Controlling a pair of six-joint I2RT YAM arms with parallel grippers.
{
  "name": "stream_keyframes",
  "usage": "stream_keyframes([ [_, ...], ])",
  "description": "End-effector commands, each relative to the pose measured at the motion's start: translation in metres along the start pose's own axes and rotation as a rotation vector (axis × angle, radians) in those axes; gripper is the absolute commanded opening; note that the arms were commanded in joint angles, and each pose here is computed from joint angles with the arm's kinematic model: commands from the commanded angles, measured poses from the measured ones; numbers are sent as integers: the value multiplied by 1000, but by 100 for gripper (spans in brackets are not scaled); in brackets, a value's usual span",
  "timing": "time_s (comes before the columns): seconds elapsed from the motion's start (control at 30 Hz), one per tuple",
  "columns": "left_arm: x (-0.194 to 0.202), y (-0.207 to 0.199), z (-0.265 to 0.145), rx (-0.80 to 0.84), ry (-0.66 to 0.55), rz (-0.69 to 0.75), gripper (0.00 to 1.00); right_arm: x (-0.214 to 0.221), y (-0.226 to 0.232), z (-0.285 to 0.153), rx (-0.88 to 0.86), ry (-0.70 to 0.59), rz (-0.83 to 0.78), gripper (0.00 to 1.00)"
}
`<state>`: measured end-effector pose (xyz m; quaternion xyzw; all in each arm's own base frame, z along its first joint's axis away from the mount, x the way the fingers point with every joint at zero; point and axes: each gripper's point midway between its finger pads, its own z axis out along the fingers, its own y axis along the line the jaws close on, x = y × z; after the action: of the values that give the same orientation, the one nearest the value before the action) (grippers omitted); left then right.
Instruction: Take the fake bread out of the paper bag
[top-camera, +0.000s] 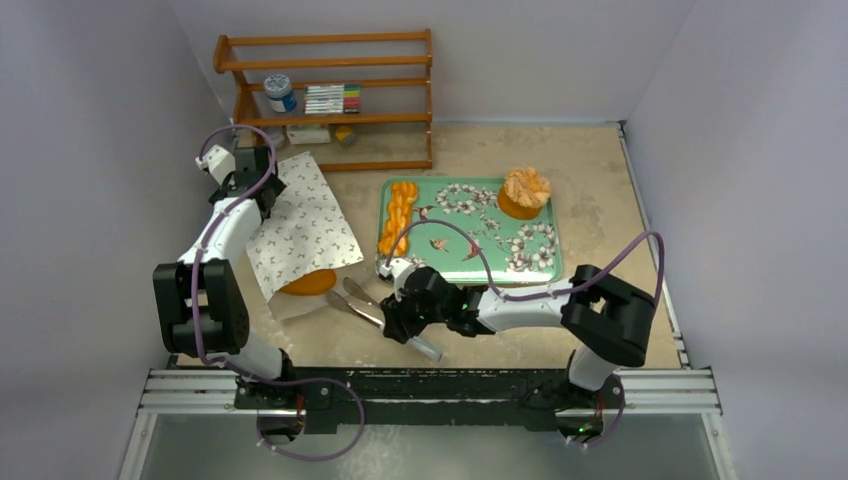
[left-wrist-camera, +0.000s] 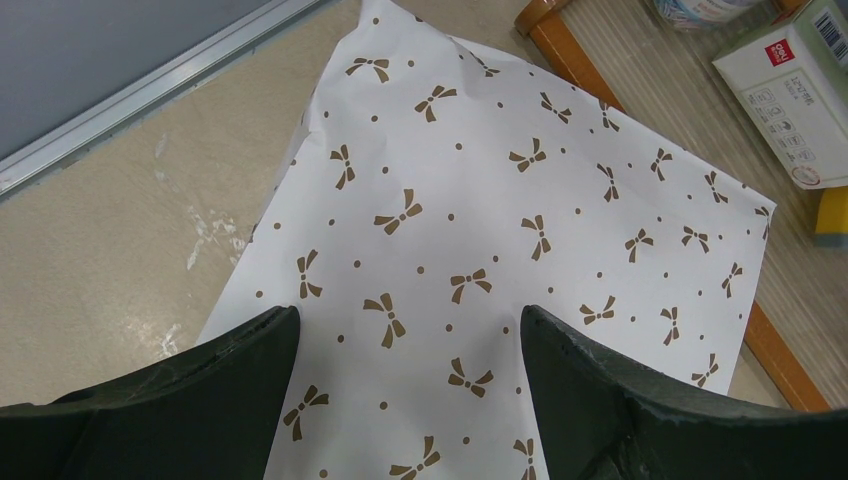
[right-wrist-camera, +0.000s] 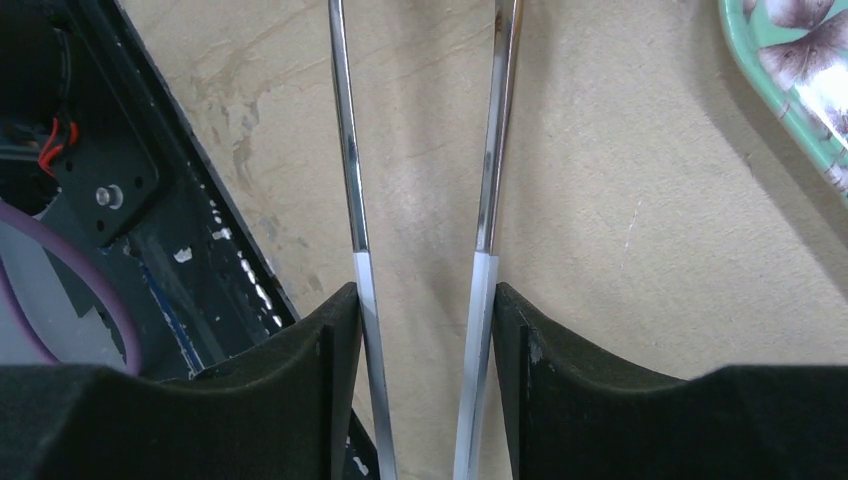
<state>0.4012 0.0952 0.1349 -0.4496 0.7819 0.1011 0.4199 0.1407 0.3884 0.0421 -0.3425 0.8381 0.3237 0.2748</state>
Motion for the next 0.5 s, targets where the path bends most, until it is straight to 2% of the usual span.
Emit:
stream_keyframes([
  [0.0,-18,-18,-7,46,-45,-35,81,-35,15,-3,-73,-88,19,52],
  [0.47,-16,-22,-7,59,-42,-38,81,-56,12,10,-151,-64,80,51],
])
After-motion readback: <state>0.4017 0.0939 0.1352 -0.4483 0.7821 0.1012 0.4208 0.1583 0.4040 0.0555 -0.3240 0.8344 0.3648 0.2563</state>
